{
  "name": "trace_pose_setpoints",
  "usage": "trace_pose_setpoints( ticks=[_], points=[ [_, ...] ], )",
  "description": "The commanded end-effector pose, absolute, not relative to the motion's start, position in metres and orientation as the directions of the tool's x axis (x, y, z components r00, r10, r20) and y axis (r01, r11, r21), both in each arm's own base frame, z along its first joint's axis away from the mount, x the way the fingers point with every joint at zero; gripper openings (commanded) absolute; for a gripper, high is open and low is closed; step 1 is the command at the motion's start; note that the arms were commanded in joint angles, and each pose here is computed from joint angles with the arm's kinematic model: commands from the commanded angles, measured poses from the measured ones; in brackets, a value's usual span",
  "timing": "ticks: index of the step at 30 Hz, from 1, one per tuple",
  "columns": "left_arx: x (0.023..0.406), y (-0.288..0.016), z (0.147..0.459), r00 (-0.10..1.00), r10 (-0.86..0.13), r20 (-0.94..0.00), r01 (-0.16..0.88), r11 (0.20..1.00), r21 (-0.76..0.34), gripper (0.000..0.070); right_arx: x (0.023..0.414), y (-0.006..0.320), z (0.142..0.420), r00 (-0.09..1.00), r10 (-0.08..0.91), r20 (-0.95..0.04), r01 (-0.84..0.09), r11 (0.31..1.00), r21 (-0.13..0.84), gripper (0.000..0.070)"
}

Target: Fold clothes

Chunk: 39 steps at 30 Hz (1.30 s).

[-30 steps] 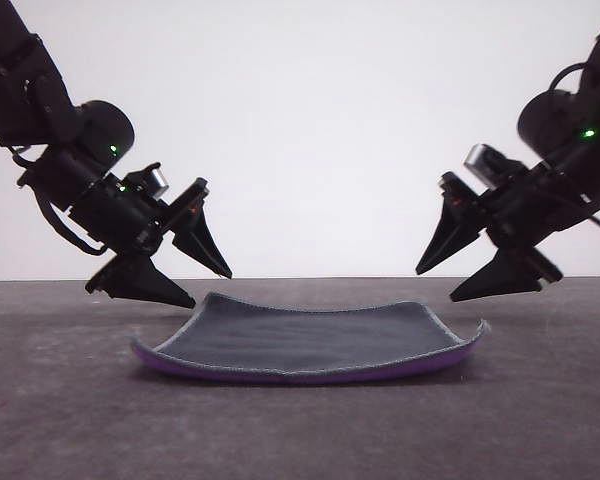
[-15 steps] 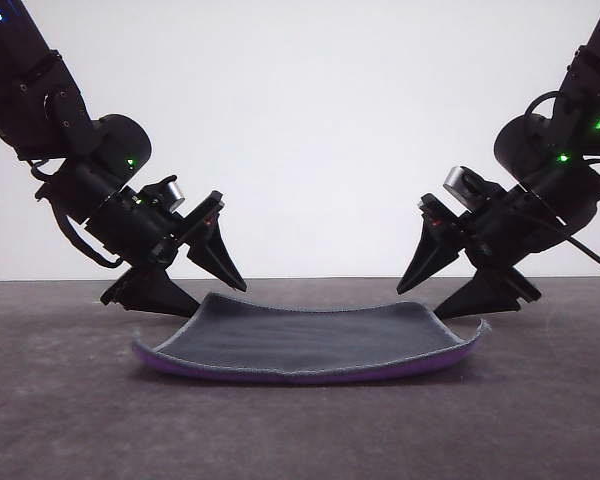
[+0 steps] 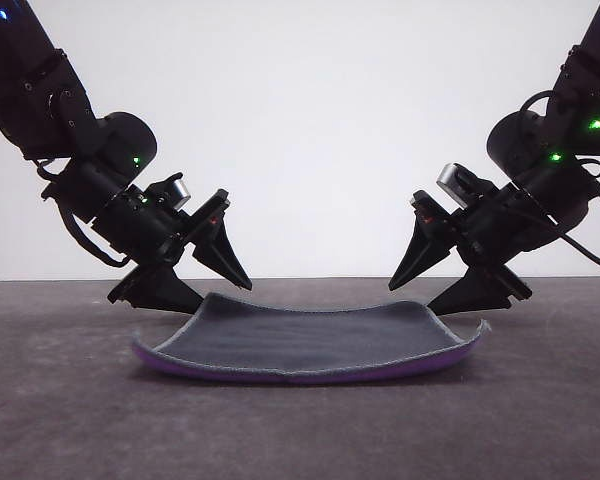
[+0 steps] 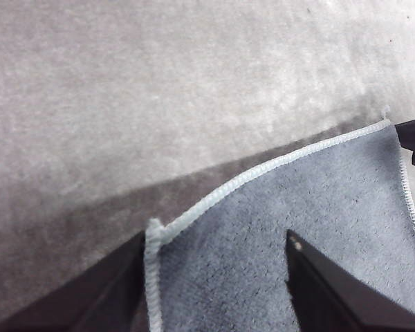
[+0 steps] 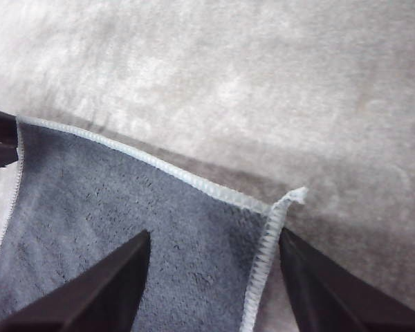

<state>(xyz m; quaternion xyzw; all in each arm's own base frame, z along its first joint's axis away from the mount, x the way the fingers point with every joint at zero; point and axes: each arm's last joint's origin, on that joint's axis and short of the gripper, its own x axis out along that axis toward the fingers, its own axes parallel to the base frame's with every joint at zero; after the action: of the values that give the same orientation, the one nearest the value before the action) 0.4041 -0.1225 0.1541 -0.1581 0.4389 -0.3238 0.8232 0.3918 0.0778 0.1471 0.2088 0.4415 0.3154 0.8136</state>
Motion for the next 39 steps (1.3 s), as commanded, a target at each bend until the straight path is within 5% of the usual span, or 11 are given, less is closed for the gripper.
trace_pose_setpoints(
  ticks=[1,11,13,15,16,33,39],
  points=[
    [0.408,-0.126,0.149,0.399,-0.673,-0.622,0.407,0.738,-0.538,0.0337,0.396,0.080,0.141,0.404,0.693,-0.597,-0.317,0.718,0.619,0.0359],
    [0.408,-0.126,0.148,0.397,-0.673,-0.624,0.406,0.738,-0.539,0.0332,0.398,0.083,0.130,0.396,0.690,-0.606,-0.309,0.721,0.620,0.0340],
    [0.408,-0.126,0.148,0.396,-0.673,-0.625,0.405,0.739,-0.538,0.0238,0.399,0.083,0.131,0.398,0.691,-0.604,-0.310,0.720,0.620,0.0223],
    [0.408,-0.126,0.148,0.395,-0.673,-0.626,0.405,0.739,-0.539,0.0063,0.398,0.083,0.130,0.397,0.690,-0.606,-0.312,0.722,0.618,0.0031],
    [0.408,-0.126,0.148,0.396,-0.673,-0.625,0.405,0.739,-0.538,0.0007,0.398,0.083,0.130,0.398,0.688,-0.607,-0.316,0.724,0.613,0.0003],
    [0.395,-0.115,0.185,0.374,-0.700,-0.608,0.492,0.706,-0.509,0.0003,0.387,0.060,0.166,0.350,0.764,-0.542,-0.413,0.645,0.643,0.0000],
    [0.381,-0.113,0.200,0.326,-0.700,-0.636,0.507,0.697,-0.507,0.0003,0.374,0.056,0.181,0.266,0.826,-0.496,-0.428,0.563,0.707,0.0000]
  ],
)
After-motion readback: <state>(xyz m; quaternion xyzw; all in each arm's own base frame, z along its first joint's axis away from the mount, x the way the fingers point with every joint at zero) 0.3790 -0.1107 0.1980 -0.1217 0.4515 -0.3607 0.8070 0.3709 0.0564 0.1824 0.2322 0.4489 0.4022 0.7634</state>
